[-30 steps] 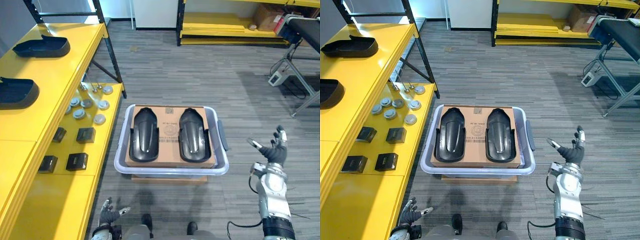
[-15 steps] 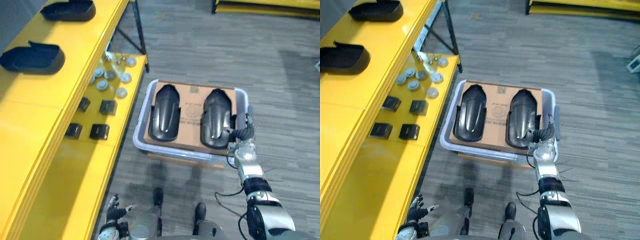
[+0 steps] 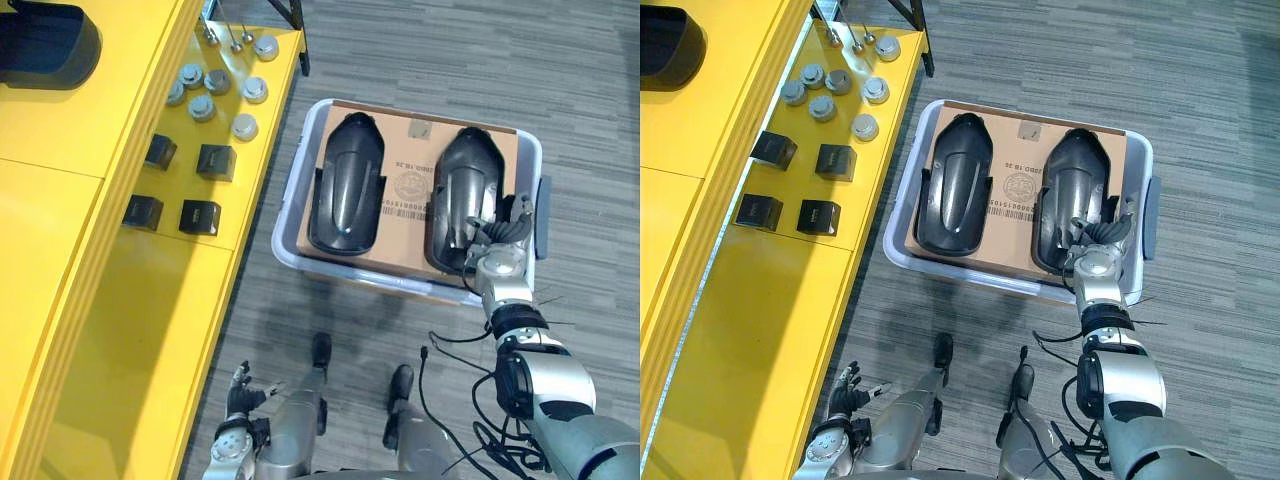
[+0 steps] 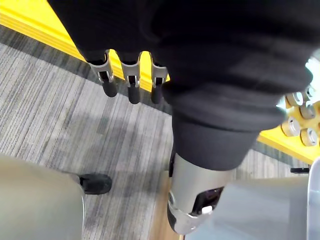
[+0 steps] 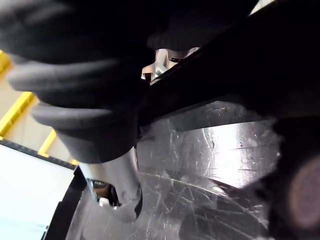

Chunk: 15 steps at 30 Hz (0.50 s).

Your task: Walk over and take plastic housings, then place them on the shelf

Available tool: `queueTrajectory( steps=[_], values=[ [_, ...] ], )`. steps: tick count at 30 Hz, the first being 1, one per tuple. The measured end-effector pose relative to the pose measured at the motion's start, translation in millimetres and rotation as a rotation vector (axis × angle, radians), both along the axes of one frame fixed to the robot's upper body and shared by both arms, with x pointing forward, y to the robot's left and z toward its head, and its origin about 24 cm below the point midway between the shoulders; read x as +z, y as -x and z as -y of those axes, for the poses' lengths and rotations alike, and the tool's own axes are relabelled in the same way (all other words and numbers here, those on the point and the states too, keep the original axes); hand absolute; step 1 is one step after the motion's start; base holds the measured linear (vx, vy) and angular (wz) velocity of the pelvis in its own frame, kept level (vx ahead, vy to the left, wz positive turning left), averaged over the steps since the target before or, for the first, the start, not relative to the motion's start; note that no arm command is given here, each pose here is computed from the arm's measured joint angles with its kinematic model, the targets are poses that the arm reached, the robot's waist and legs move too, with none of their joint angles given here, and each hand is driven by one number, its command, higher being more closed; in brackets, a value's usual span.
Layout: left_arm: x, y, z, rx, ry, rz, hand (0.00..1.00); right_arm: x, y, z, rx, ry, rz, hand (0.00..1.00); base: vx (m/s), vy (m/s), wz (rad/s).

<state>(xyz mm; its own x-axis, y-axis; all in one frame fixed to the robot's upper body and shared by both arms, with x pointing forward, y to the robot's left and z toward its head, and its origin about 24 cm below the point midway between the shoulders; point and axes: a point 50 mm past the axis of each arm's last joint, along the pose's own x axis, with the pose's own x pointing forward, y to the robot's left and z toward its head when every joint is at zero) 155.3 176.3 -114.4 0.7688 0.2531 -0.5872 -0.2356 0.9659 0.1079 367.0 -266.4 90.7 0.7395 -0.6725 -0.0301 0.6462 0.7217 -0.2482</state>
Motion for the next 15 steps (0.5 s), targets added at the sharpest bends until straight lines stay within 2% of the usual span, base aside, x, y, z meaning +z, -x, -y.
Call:
queueTrajectory(
  steps=[15],
  values=[
    [0.4,-6.1,1.9,-0.016,-0.008,0.0,0.0,-26.3,16.9,2.6,-0.012,-0.054,-0.032,1.0,0.01,-0.007,-0.03]
  ],
)
